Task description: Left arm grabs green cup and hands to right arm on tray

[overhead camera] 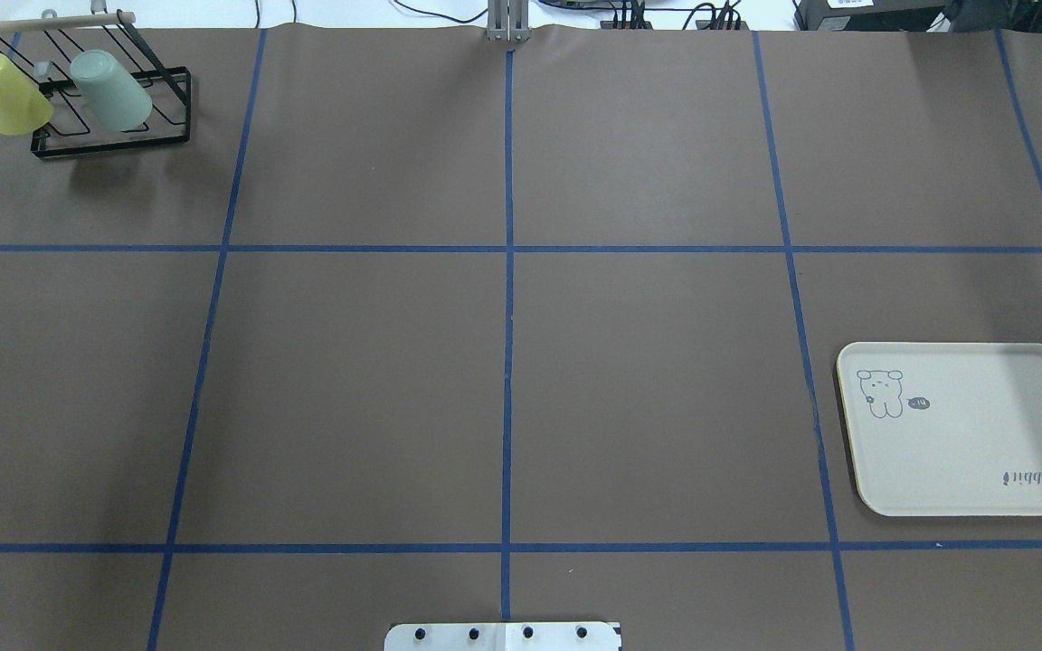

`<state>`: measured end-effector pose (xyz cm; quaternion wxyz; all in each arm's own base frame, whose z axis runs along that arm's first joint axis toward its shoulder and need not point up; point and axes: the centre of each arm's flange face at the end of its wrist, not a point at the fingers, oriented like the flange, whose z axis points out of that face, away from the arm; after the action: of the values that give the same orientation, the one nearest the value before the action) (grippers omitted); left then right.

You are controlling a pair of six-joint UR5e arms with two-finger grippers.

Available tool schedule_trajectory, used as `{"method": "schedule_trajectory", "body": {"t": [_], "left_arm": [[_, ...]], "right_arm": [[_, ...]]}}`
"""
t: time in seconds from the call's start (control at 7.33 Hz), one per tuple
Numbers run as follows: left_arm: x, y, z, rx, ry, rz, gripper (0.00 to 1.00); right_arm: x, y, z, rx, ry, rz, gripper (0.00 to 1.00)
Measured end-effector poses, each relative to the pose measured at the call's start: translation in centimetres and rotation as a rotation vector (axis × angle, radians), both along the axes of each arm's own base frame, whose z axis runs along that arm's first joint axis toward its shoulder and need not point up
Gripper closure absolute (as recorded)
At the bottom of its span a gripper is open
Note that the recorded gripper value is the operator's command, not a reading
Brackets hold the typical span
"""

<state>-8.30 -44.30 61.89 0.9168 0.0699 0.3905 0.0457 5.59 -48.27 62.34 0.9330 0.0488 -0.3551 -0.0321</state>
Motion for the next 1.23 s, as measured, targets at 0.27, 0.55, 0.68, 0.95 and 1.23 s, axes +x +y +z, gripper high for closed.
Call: {"method": "schedule_trajectory", "body": {"t": [0.27,0.55,0.68,0.95,1.23], "left_arm": [[0.0,-0.1,-0.2,0.007,0.001,0.000,0.00],[0.0,-0.4,-0.6,0.036,-0.001,0.003,0.00],[0.0,-0.7,-1.2,0.080,-0.002,0.002,0.00],[0.0,-2.8,-2.9,0.212,-0.009,0.002,0.00],[0.1,-6.4,-4.9,0.203,0.011,-0.068,0.00]], "right_arm": [[0.0,0.0,0.0,0.001,-0.001,0.000,0.00],[0.0,-0.2,-0.3,0.007,0.000,0.000,0.00],[-0.1,-0.5,-0.9,0.019,0.000,-0.002,0.00],[-0.8,-1.2,-2.4,0.049,-0.002,-0.014,0.00],[-1.9,-2.5,-3.9,0.060,-0.004,-0.016,0.00]]}}
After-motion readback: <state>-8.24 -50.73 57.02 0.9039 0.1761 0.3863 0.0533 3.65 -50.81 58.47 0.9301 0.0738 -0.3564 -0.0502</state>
